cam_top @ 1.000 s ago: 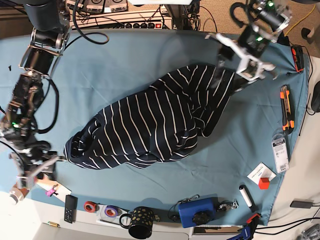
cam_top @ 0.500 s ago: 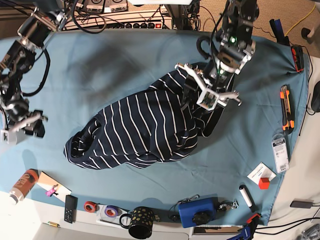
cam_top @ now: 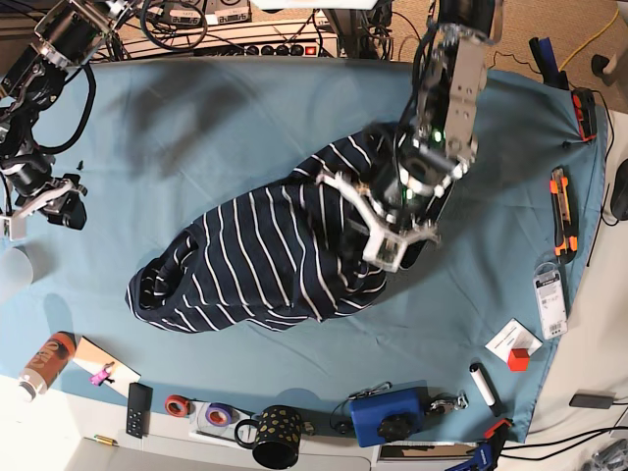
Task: Layout the t-shirt on the table in an organized manner, then fold the t-shirt properly
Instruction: 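Grasp the shirt edge with the right gripper and drag it outward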
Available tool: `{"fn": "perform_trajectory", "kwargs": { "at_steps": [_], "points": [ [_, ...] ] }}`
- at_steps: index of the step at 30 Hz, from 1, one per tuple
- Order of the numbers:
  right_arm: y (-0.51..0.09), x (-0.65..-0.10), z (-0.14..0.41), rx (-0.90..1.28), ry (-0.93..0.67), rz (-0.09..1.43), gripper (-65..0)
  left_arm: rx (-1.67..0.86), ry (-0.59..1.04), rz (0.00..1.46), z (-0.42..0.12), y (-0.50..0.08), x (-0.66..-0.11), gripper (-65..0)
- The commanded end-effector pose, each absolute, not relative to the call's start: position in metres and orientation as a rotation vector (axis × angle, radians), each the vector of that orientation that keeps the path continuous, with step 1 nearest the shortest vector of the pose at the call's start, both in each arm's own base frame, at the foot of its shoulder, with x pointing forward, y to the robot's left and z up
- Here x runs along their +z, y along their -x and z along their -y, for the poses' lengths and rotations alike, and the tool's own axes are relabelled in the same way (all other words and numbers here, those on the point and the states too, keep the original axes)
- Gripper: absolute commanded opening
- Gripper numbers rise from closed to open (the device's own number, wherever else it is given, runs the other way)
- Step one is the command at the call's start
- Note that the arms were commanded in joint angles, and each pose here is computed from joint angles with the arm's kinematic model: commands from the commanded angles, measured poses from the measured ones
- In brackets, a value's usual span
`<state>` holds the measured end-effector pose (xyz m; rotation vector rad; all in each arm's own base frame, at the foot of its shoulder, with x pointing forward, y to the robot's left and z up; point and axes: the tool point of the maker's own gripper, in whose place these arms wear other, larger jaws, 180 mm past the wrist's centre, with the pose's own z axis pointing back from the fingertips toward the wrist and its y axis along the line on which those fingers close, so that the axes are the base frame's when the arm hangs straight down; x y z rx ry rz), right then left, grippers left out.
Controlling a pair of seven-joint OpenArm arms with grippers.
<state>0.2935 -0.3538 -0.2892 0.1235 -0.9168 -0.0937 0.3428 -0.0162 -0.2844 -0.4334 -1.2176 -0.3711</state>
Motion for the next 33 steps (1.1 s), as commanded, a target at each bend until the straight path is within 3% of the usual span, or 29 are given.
{"fn": "perform_trajectory", "kwargs": {
  "at_steps": [1, 9, 17, 18, 21, 23, 27, 33],
  "points": [
    [-0.298, -0.273, 0.358, -0.073, -0.107, 0.96, -40.4, -0.359, 0.447, 1.306, 0.018, -0.357, -0.256, -65.0],
    [-0.295, -0.277, 0.358, -0.069, -0.107, 0.934, -40.4, -0.337, 0.263, 1.54, -0.005, -0.443, -0.163, -65.0],
    [-0.295, -0.278, 0.357, -0.068, -0.108, 0.932, -40.4, -0.364, 0.187, 1.417, -0.008, -0.551, -0.162, -65.0],
    [-0.295, -0.278, 0.357, -0.068, -0.111, 0.933, -40.4, -0.384, 0.188, 1.4, -0.006, -0.556, -0.163, -63.2],
    [-0.296, -0.276, 0.353, -0.054, -0.13, 0.944, -40.4, -0.412, 0.19, 1.363, -0.004, -0.56, -0.163, -34.6],
    [-0.298, -0.274, 0.343, -0.006, -0.165, 0.955, -40.4, -0.415, 0.178, 1.318, -0.006, -0.559, -0.167, -25.8],
    [-0.303, -0.277, 0.319, 0.067, -0.229, 0.948, -40.4, -0.429, 0.152, 1.233, -0.008, -0.549, -0.168, -26.0],
    [-0.316, -0.294, 0.268, 0.2, -0.31, 0.9, -40.4, -0.457, 0.215, 1.279, 0.005, -0.519, -0.119, -29.2]
  ]
}}
